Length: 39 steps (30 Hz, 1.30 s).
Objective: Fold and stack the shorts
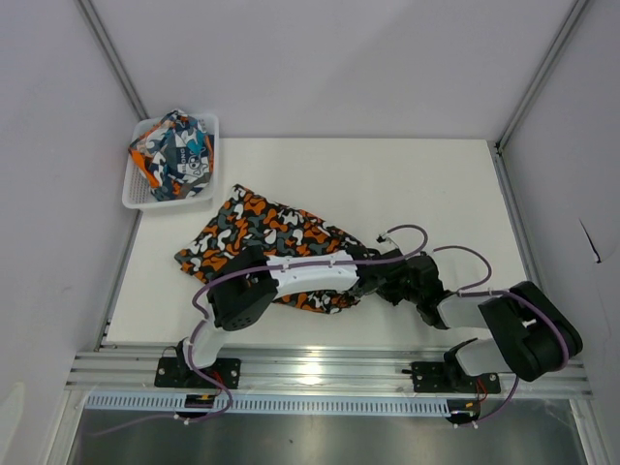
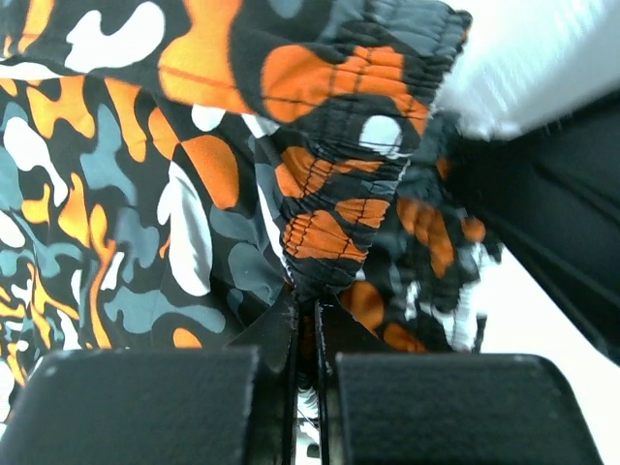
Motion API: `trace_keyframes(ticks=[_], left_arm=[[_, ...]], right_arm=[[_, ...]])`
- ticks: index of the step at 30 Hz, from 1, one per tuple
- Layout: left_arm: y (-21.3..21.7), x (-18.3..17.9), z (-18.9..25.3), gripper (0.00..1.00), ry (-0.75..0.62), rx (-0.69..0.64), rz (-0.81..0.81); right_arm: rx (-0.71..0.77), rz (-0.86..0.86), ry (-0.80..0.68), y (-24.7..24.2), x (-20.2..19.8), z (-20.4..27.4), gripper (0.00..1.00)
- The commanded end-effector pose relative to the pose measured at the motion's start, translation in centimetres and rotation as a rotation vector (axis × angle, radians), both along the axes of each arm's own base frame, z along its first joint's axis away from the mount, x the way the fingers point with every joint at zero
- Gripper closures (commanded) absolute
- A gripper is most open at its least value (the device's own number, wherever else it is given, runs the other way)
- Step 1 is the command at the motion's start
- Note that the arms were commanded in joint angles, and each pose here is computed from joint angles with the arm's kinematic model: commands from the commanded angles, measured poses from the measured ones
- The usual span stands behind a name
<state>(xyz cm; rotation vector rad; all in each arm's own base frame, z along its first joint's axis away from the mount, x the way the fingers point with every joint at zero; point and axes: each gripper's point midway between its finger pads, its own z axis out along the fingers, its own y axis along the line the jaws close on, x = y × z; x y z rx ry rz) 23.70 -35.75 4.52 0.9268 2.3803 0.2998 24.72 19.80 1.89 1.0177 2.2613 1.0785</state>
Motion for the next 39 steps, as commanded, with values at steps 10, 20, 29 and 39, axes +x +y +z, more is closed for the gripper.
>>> trace_keyframes(ticks=[10,20,29,39], left_arm=[[1.3,-3.1,2.0,1.0,0.043,0.004,-0.01],[1.2,-3.8,4.6,0.99,0.053,-0.026,-0.016],[-0.2,-5.9,2.7,0.96,0.151,-0.068,-0.05],[0.0,-7.0,-1.9,0.82,0.186,-0.045,-0.016]], right_arm=[[-0.02,-0.034,-0.039,-0.3,2.2,0.2,1.0],[-0.034,-0.028,-0.039,-0.5,2.5,0.1,1.0],[-0.038,-0.008,-0.039,-0.2,2.7,-0.1,1.0],[-0.05,-0.002,-0.057,-0.5,2.8,0.4,0.93]])
